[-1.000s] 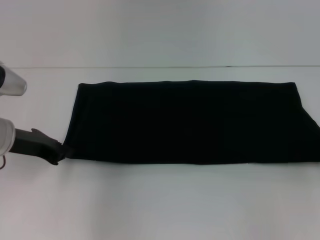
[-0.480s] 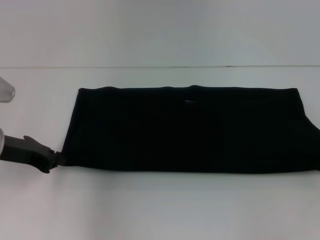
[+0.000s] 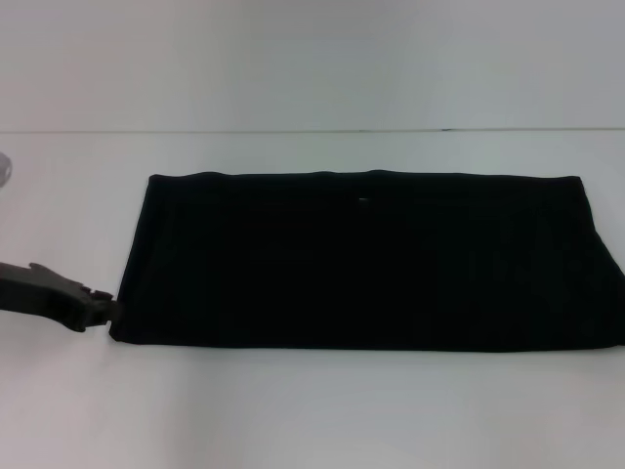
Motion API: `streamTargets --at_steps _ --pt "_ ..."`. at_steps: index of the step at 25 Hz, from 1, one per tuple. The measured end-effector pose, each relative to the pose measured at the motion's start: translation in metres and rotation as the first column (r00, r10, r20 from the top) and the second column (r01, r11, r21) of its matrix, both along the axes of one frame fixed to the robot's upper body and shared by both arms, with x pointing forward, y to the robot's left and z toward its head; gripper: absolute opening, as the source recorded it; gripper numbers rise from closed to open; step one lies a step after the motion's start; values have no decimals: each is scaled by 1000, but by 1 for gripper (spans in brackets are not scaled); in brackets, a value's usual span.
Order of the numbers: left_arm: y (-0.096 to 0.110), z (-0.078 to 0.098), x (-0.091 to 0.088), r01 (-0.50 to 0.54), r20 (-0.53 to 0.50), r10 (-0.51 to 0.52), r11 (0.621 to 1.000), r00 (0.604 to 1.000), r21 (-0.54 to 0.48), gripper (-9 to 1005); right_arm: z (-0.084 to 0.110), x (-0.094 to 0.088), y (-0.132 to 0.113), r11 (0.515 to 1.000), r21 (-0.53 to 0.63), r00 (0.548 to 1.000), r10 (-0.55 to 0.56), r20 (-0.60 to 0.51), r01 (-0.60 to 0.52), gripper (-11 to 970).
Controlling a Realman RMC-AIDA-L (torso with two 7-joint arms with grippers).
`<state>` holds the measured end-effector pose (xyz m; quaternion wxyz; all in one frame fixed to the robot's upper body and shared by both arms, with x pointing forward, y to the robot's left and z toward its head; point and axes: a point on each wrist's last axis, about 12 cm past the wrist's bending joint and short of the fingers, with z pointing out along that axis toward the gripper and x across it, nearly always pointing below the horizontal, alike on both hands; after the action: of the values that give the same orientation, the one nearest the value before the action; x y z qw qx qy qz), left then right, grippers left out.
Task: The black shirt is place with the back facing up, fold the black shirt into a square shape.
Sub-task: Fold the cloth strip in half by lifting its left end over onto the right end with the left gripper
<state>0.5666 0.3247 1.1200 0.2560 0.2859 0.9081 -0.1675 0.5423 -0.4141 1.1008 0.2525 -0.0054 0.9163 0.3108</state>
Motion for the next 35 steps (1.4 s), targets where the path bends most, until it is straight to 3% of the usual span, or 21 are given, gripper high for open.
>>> streamTargets --at_steps 6,9,13,18,22,24,35 --pt "8 7 -7 -85 7 85 996 996 4 264 18 -14 -34 991 38 987 -130 91 127 275" --pt "9 11 -8 -112 -10 112 994 994 -15 380 24 -16 -39 988 75 975 -147 164 136 396" --pt "1 18 -5 -149 -64 144 985 988 -86 499 23 -12 -24 989 126 956 -110 272 77 674" --pt "-12 26 -1 -215 -143 187 954 972 -208 605 18 -1 1 983 186 917 -65 395 -10 779" --pt "-14 24 0 -300 -233 233 899 944 -318 690 19 13 19 980 193 886 -40 463 -57 862" --pt "-14 20 0 -348 -289 249 860 924 -372 870 21 19 28 979 184 875 -17 483 -82 904" --pt "1 -13 -6 -578 -535 292 640 793 -507 870 31 46 47 984 130 860 39 508 -121 921"
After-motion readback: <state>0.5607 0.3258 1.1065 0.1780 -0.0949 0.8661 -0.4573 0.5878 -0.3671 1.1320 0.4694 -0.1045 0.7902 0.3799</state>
